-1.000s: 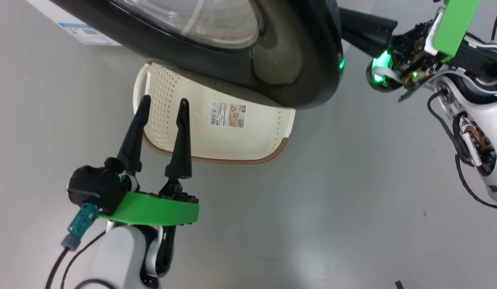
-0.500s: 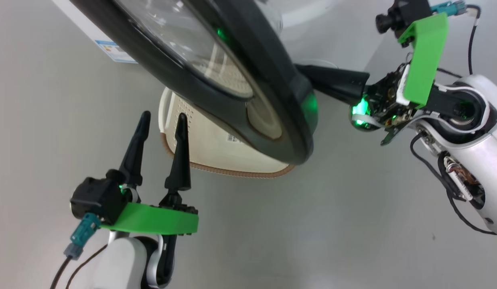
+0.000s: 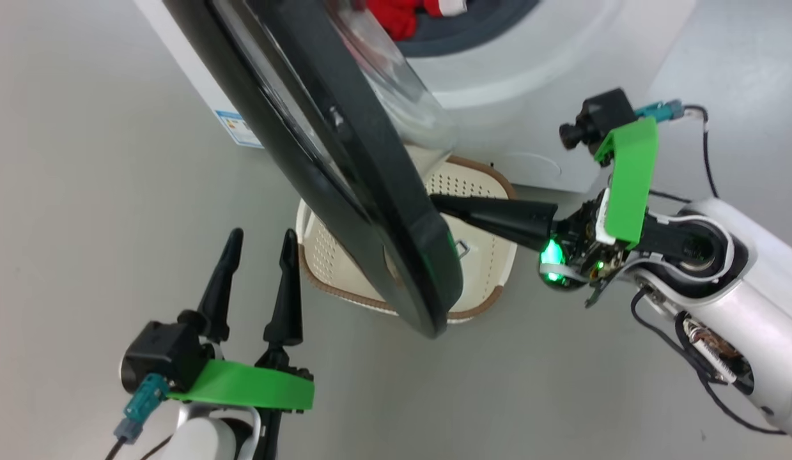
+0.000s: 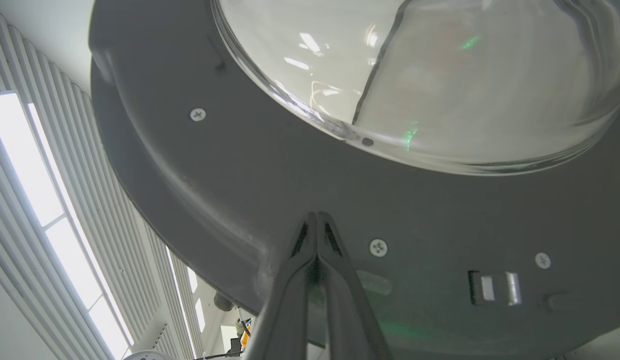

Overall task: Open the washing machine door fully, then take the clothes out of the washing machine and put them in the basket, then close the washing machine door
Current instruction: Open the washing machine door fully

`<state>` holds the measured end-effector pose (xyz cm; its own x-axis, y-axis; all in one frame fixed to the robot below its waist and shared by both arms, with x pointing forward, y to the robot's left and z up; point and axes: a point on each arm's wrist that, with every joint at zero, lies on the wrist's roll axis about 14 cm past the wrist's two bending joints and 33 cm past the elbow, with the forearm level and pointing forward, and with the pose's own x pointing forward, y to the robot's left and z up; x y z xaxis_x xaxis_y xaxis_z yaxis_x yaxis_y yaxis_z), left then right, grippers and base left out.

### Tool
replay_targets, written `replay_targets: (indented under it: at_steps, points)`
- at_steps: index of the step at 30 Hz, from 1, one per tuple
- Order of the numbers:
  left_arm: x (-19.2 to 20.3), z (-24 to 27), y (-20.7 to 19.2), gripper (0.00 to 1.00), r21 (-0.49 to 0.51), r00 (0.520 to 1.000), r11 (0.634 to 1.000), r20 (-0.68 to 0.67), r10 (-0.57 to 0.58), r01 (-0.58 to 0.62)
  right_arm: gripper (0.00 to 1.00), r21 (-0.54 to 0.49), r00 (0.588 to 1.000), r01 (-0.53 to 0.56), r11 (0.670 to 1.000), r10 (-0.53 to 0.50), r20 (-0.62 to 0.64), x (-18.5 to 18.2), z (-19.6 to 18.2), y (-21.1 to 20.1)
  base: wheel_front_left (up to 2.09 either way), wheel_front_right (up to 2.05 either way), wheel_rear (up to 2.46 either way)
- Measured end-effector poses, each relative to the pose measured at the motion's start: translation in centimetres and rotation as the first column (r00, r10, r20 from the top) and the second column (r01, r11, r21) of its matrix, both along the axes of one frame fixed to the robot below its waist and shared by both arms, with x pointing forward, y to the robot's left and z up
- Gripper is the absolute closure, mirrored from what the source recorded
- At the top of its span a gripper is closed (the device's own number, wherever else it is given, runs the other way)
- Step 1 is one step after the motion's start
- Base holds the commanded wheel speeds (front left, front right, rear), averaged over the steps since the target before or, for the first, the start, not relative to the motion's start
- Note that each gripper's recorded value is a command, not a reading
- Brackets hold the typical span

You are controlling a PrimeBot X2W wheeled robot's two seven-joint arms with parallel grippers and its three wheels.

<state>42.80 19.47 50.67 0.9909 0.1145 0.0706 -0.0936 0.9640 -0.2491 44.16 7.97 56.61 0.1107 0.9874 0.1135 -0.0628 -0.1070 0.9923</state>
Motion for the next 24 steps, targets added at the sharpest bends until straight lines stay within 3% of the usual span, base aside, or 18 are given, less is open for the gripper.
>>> replay_targets:
  at_steps: [11, 24]
  points:
    - [-4.3, 1.7, 2.5, 0.0, 0.002, 0.996, 0.996, 0.029, 0.084, -0.084, 1.0, -0.01, 0.995, -0.099, 0.995, 0.099, -0.012, -5.0, 1.0, 2.8, 0.0, 0.0, 0.0]
    - [-8.9, 2.5, 6.0, 0.0, 0.015, 0.978, 0.979, 0.045, 0.202, -0.202, 1.0, -0.024, 0.98, -0.198, 0.98, 0.198, -0.022, -7.9, 1.3, 7.0, 0.0, 0.0, 0.0]
